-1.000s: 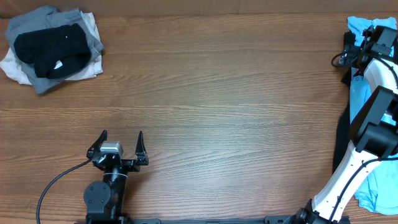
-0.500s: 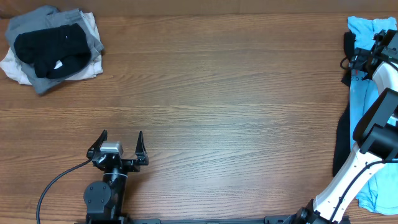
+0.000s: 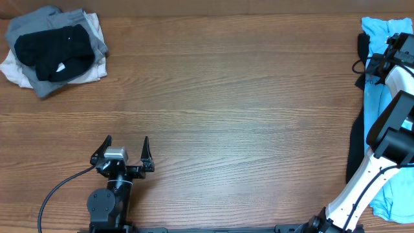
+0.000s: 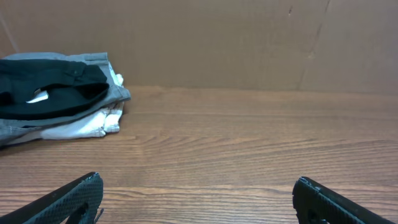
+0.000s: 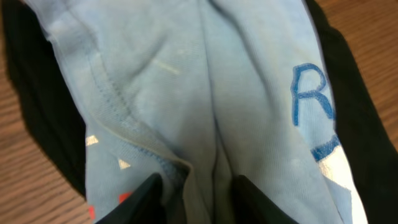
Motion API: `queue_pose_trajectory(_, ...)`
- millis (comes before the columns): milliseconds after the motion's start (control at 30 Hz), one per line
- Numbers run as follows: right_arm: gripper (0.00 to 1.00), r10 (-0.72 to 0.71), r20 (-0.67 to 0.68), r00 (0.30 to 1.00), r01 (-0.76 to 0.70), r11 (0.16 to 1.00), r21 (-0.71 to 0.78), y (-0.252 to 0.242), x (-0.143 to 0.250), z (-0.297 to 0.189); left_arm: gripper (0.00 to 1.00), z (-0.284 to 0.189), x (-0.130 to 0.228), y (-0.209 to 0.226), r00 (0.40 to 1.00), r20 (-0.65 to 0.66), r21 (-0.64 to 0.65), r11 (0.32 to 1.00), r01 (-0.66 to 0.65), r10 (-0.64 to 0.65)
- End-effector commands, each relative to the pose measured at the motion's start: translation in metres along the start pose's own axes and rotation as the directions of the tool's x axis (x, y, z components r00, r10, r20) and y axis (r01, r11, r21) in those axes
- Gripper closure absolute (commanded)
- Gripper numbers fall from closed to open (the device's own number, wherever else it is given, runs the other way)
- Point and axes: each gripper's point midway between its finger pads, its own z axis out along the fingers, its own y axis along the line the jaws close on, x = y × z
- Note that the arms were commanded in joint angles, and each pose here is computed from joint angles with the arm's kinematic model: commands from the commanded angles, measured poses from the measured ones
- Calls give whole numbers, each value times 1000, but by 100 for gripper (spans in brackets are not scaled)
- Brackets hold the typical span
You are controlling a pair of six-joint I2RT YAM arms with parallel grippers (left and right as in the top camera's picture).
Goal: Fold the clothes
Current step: 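Reach the right gripper to the light-blue T-shirt at the right edge and grasp it, then lift the blue T-shirt with the right gripper and drag it onto the table center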
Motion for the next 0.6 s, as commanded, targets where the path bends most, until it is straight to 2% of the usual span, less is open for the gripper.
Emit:
queue_pose_trajectory(0, 64, 34, 28, 999, -35, 999, 15, -3, -10, 0, 0, 0, 0, 2, 1000, 4, -12, 1000, -18, 18)
queue_pose_trajectory(167, 88, 88, 32, 996, -89, 996, 13, -2, -11, 0, 0, 0, 0, 2, 1000, 4, -12, 1000, -18, 18)
queue_pose_trajectory(267, 96, 85, 32, 996, -86, 996, 10, 0, -12, 0, 0, 0, 0, 2, 1000, 4, -12, 1000, -18, 18)
queue_pose_trajectory(433, 96, 108, 57, 992, -109, 994, 0, 6, -23, -10, 0, 0, 0, 2, 1000, 4, -12, 1000, -18, 18)
queue_pose_trajectory(567, 96, 206, 125, 970, -205, 979, -26, 6, -55, -35, 0, 0, 0, 2, 1000, 4, -12, 1000, -18, 18)
